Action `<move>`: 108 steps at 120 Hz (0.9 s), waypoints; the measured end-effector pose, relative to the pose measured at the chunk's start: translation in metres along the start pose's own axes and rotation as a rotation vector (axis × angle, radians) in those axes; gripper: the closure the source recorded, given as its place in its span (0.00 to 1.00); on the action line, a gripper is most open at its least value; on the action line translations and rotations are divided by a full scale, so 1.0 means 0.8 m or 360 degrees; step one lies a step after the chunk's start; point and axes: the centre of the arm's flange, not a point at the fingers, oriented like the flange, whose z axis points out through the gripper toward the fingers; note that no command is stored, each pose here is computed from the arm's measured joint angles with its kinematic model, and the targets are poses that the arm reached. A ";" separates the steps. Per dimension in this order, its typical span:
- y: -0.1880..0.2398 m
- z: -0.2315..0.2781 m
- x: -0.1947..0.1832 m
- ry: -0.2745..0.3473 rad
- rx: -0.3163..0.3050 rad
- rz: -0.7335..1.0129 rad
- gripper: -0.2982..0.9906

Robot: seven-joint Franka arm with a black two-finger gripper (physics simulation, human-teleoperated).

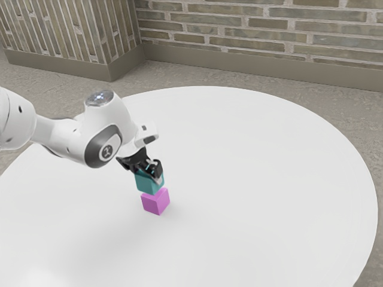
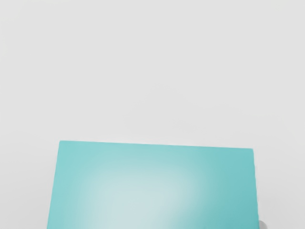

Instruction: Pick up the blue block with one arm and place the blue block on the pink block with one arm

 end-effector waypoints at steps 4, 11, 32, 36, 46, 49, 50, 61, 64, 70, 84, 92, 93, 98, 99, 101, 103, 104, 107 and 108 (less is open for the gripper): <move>-0.001 0.003 0.000 -0.0004 0.0000 -0.0002 0.49; -0.001 0.004 0.002 0.0000 0.0000 -0.0003 0.49; 0.002 0.003 0.010 0.0018 -0.0004 0.0005 0.49; 0.002 0.003 0.010 0.0018 -0.0005 0.0006 0.49; 0.003 0.004 0.010 0.0019 -0.0005 0.0009 0.48; 0.003 0.004 0.010 0.0018 -0.0006 0.0011 0.46; 0.004 0.004 0.011 0.0019 -0.0007 0.0012 0.46; 0.010 0.004 0.010 0.0018 -0.0014 0.0028 0.43; 0.010 0.004 0.010 0.0018 -0.0014 0.0030 0.41; 0.009 0.004 0.011 0.0018 -0.0014 0.0031 0.38; 0.007 0.002 0.011 0.0022 -0.0014 0.0035 0.32; 0.006 0.000 0.012 0.0027 -0.0014 0.0038 0.29; 0.006 -0.001 0.012 0.0028 -0.0014 0.0039 0.29; 0.008 -0.006 0.014 0.0039 -0.0014 0.0044 0.28; 0.008 -0.008 0.014 0.0044 -0.0015 0.0045 0.28; 0.009 -0.013 0.016 0.0055 -0.0015 0.0047 0.28; 0.009 -0.018 0.018 0.0065 -0.0016 0.0049 0.27; 0.009 -0.020 0.019 0.0069 -0.0016 0.0050 0.27; 0.010 -0.034 0.025 0.0095 -0.0016 0.0052 0.27; 0.011 -0.040 0.027 0.0105 -0.0016 0.0054 0.26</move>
